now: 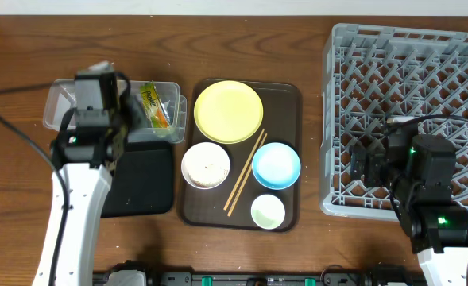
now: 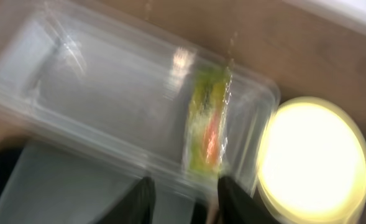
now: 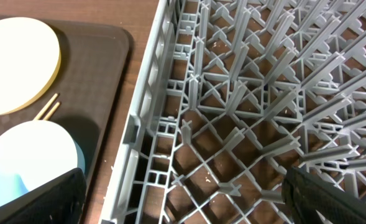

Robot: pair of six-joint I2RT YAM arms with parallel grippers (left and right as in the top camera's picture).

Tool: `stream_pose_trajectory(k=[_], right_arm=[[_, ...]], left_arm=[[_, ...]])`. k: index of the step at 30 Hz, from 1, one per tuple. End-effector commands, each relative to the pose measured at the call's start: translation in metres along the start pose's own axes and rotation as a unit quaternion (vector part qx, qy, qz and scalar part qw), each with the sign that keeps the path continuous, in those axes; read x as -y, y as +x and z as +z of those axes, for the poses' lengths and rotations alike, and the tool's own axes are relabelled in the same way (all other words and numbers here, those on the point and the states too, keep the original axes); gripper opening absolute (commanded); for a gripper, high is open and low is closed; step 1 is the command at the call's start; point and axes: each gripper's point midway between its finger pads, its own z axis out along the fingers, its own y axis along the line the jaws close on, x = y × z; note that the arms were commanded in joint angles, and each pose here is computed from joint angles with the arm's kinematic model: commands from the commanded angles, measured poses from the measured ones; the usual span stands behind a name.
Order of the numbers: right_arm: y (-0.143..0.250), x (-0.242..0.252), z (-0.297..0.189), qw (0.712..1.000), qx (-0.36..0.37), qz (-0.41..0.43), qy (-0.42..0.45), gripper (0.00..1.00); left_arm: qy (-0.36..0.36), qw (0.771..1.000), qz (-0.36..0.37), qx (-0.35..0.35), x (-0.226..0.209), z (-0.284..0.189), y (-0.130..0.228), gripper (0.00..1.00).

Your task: Sort waste into correct bins and load items into the dishwasher rack

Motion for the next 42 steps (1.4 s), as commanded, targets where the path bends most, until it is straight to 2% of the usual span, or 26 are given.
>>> stream_pose_trajectory(k=[1,5,9,11,13,15,17,24,30,37,42], right_arm=[[-0.008,-0.004,-0.005,1.000,0.011,0.004,-0.007,0.99],[-0.008,-0.004,-0.005,1.000,0.011,0.004,-0.007,0.99],[-0.008,-0.004,-0.005,1.000,0.011,0.004,-0.007,0.99],[-0.008,-0.004,-0.005,1.000,0.011,0.004,-0.007,0.99],[-0.008,-0.004,-0.005,1.000,0.011,0.004,-0.007,0.99],[-0.008,-0.004,-0.005,1.000,0.011,0.004,-0.007,0.99],[-0.008,-0.004,-0.005,1.000,0.011,0.004,-0.007,0.99],[-0.008,-0.004,-0.005,1.000,0.011,0.004,-0.007,0.99],[-0.008,-0.004,-0.005,1.000,0.011,0.004,-0.007,0.99],[-0.008,-0.004,-0.005,1.000,0.011,0.004,-0.007,0.99],[-0.008,-0.004,-0.005,1.000,0.011,0.004,-0.007,0.99]], left_arm=[[-0.051,0.994,-0.068,-0.073,-0.026,0.004,0.035,0.32],[-0.123,0.961,-0.197,-0.147,-0.059,0.001,0.080,0.22],[-0.163,0.928,-0.297,-0.155,-0.080,0.006,0.098,0.19],[-0.164,0.924,-0.314,-0.146,-0.086,0.013,0.099,0.18],[-0.161,0.923,-0.320,-0.136,-0.090,0.024,0.100,0.19],[-0.160,0.923,-0.323,-0.132,-0.092,0.033,0.102,0.12],[-0.160,0.923,-0.325,-0.132,-0.095,0.046,0.108,0.10],[-0.159,0.920,-0.331,-0.138,-0.099,0.087,0.115,0.10],[-0.088,0.935,-0.305,-0.155,-0.077,0.128,0.111,0.08],[-0.060,0.938,-0.304,-0.155,-0.070,0.154,0.110,0.08],[0.020,0.945,-0.293,-0.142,-0.044,0.159,0.091,0.08]])
